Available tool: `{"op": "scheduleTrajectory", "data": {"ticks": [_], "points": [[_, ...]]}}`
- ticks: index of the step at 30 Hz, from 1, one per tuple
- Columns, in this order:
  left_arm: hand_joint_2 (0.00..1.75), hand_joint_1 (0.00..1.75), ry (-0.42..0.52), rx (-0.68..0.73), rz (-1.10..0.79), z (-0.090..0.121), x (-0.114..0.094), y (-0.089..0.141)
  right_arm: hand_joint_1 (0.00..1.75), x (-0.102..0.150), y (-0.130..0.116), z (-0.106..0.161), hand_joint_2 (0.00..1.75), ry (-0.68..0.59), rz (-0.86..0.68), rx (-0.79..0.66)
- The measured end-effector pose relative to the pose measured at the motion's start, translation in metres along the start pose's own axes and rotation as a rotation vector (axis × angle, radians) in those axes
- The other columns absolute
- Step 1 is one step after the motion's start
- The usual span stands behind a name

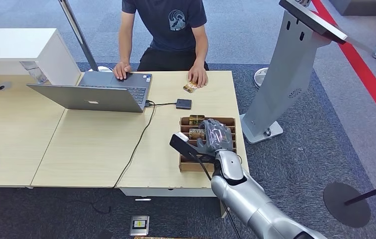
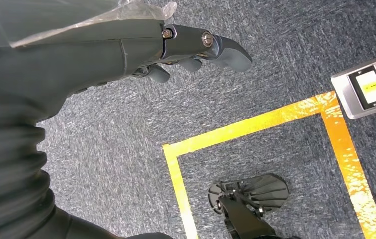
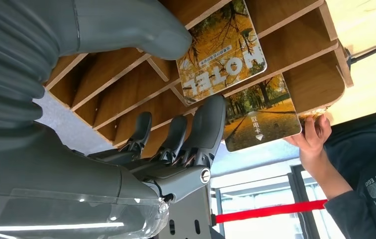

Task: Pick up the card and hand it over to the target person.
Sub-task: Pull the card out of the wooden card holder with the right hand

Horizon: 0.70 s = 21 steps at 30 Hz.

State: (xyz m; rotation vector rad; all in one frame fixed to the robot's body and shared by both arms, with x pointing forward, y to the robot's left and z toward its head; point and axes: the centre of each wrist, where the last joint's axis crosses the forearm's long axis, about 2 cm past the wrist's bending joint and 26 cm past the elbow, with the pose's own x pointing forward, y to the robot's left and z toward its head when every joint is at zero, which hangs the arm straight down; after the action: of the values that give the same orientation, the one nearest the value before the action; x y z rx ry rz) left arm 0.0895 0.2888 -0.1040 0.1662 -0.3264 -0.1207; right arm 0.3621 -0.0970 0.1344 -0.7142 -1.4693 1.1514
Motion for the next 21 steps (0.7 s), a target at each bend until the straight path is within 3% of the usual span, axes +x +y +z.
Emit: {"op": "scheduleTrajectory", "data": {"ticks": [10, 21], "points": [[1.75, 0.00, -0.002, 0.000, 0.000, 0.0000, 0.0004, 0.0000, 1.22, -0.0015, 0.0001, 0.0003, 1.75, -0.002, 0.003, -0.004], [1.75, 0.00, -0.005, 0.001, -0.002, -0.0003, 0.0017, 0.0004, 1.21, -0.0020, -0.0007, -0.0001, 1.75, -0.001, 0.003, -0.007]]}}
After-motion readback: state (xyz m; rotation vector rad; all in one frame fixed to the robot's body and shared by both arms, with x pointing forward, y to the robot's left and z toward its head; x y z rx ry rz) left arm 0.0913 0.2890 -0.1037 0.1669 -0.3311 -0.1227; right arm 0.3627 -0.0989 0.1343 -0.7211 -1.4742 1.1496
